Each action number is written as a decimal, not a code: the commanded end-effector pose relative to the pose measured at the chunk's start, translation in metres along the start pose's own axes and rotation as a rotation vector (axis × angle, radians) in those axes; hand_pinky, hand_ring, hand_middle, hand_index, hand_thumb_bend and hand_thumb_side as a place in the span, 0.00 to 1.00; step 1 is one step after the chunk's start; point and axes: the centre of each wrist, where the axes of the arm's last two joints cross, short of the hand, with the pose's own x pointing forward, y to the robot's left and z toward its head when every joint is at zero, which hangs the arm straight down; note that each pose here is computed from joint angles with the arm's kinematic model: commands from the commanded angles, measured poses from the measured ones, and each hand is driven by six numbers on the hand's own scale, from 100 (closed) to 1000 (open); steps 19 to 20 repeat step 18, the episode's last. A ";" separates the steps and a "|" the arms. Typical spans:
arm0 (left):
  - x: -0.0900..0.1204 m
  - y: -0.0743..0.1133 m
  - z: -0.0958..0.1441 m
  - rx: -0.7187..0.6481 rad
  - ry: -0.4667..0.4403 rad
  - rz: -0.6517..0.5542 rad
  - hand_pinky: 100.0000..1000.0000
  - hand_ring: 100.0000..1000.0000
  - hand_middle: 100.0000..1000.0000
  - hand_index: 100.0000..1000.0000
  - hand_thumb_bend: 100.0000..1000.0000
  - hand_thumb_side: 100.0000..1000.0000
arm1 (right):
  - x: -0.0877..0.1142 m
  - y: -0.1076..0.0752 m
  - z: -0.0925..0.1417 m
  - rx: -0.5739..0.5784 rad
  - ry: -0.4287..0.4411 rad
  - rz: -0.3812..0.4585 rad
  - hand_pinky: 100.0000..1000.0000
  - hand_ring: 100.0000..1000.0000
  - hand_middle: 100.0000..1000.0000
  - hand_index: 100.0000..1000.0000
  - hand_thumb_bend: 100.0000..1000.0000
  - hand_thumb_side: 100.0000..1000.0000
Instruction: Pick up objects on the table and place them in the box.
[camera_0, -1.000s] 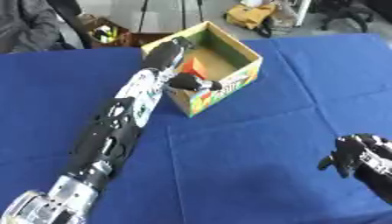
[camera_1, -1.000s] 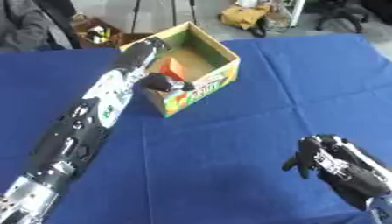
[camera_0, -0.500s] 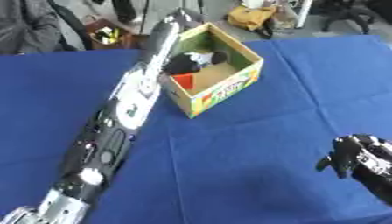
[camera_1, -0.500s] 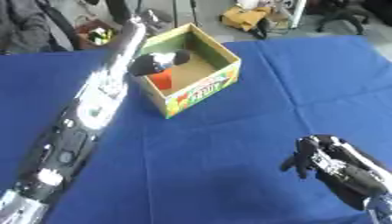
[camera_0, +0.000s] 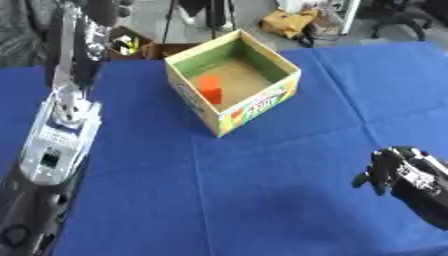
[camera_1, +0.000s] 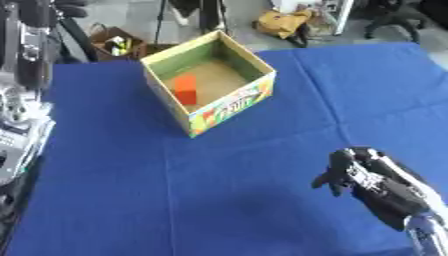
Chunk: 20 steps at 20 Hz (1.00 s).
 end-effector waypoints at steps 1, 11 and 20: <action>0.004 0.015 0.003 0.054 0.009 0.003 0.61 0.61 0.63 0.69 0.75 0.90 | 0.007 -0.004 0.002 -0.008 -0.008 0.021 0.54 0.26 0.26 0.30 0.00 0.24; -0.013 0.020 0.033 0.118 0.134 0.021 0.59 0.58 0.60 0.67 0.71 0.87 | 0.009 -0.005 0.003 -0.015 -0.012 0.027 0.54 0.26 0.26 0.30 0.00 0.24; -0.019 0.019 0.042 0.126 0.166 0.040 0.59 0.57 0.58 0.67 0.70 0.86 | 0.016 -0.010 0.006 -0.044 -0.039 0.047 0.54 0.26 0.26 0.31 0.00 0.24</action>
